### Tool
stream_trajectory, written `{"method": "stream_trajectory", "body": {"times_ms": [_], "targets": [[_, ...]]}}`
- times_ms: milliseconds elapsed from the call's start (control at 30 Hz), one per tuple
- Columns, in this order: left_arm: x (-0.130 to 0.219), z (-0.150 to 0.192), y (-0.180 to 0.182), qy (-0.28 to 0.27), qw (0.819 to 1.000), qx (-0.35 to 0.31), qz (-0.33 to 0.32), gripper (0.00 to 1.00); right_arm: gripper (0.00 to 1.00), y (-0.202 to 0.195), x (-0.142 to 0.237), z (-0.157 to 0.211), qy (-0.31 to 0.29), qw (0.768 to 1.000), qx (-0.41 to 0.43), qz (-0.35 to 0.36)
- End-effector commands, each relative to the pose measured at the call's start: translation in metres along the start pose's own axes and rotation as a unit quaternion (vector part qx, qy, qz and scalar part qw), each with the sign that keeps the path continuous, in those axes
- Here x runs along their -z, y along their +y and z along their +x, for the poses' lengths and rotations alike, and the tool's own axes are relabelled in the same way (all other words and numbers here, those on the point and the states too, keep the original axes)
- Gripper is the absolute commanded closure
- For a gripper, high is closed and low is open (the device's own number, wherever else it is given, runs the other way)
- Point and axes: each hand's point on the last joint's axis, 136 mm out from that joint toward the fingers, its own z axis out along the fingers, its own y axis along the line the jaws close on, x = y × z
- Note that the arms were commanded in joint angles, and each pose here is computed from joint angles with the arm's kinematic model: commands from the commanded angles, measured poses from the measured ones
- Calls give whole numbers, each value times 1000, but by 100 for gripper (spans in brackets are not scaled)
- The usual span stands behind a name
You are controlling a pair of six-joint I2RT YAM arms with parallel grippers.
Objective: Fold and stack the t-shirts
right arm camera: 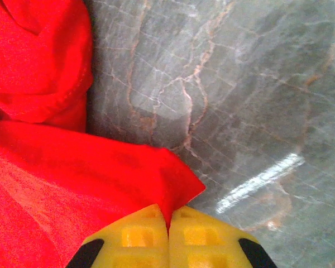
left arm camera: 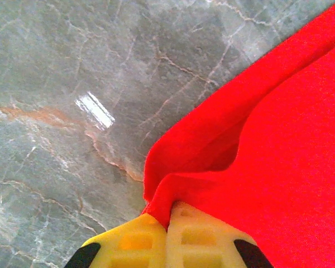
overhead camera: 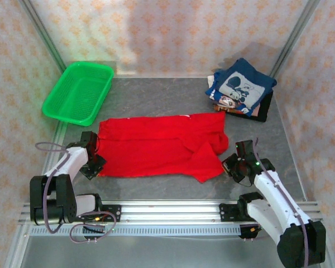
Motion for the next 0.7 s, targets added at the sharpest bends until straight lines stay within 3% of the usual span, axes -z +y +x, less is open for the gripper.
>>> {"method": "stream_trajectory", "body": {"times_ms": [0,333,667], "targets": [[11,-3,12,-15,1000,12,-17,100,100,-3,19,-7,-27,999,23,23],[56,-9,-3,-37,998,3,46,100,100,-6,69,-7,-45,995,65,55],[72,-11,-8,-49,996,-10,72,100,100,-5,99,10,-20,997,62,48]]}}
